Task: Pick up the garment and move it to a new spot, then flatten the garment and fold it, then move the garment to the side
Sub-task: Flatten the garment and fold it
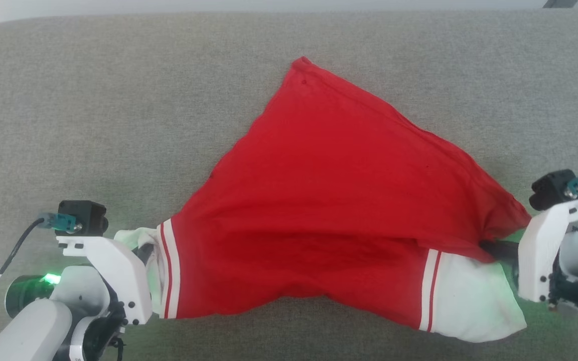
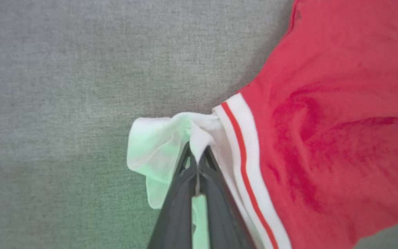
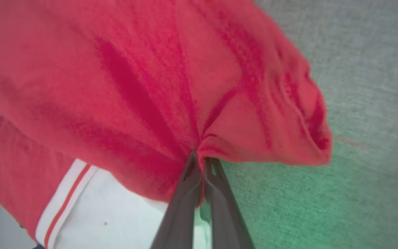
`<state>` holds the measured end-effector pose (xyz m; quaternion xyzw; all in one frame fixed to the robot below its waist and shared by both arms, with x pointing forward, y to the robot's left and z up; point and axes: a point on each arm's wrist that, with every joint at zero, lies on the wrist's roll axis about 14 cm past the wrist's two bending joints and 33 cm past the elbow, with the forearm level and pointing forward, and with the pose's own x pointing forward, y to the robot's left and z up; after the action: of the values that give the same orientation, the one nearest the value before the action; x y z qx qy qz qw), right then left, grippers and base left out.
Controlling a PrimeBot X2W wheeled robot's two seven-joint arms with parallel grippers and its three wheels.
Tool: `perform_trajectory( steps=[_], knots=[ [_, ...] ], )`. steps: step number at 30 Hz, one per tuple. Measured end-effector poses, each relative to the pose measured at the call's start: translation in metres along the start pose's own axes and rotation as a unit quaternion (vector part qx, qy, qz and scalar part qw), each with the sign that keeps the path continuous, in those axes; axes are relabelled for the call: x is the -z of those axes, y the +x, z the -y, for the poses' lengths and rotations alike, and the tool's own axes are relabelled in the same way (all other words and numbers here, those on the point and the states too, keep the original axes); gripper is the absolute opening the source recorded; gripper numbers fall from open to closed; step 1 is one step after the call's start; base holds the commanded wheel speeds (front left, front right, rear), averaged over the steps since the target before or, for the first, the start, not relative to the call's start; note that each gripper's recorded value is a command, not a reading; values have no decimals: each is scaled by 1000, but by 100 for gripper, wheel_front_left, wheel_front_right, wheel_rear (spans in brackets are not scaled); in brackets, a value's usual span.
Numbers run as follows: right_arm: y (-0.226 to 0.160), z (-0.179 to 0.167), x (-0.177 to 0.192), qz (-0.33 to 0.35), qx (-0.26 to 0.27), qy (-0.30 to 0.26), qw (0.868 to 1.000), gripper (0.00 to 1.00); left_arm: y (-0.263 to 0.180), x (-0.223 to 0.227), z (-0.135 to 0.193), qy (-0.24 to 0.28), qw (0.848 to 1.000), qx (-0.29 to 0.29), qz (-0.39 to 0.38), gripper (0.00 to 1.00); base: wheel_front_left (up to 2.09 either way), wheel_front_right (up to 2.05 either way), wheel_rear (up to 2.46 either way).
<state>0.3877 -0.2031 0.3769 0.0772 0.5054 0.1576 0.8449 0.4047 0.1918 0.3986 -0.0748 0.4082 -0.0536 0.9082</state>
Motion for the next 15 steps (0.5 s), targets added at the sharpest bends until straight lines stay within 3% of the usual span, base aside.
perform_trajectory(
  steps=[1, 2, 3, 4, 5, 15],
  knots=[
    [2, 0, 1, 11, 0, 13, 1000, 0, 0, 1, 0, -1, 1000, 0, -1, 0, 0, 0, 0],
    [5, -1, 2, 16, 0, 19, 1000, 8, 1, 2, 0, -2, 1000, 0, -3, 0, 0, 0, 0],
    [6, -1, 3, 19, 3, 18, 1000, 36, 1, 2, 0, -3, 1000, 1, -3, 0, 0, 0, 0],
    [7, 0, 3, 24, 6, 17, 1000, 87, 1, 2, 1, -4, 1000, 3, -3, 0, 0, 0, 0],
    [8, -1, 3, 29, 6, 20, 999, 100, 1, 3, 0, -4, 1000, 1, -4, 0, 0, 0, 0],
    [-14, -22, -36, 108, -8, -2, 994, 100, -8, 5, -3, -13, 1000, -3, 3, 0, 0, 0, 0]
  ],
)
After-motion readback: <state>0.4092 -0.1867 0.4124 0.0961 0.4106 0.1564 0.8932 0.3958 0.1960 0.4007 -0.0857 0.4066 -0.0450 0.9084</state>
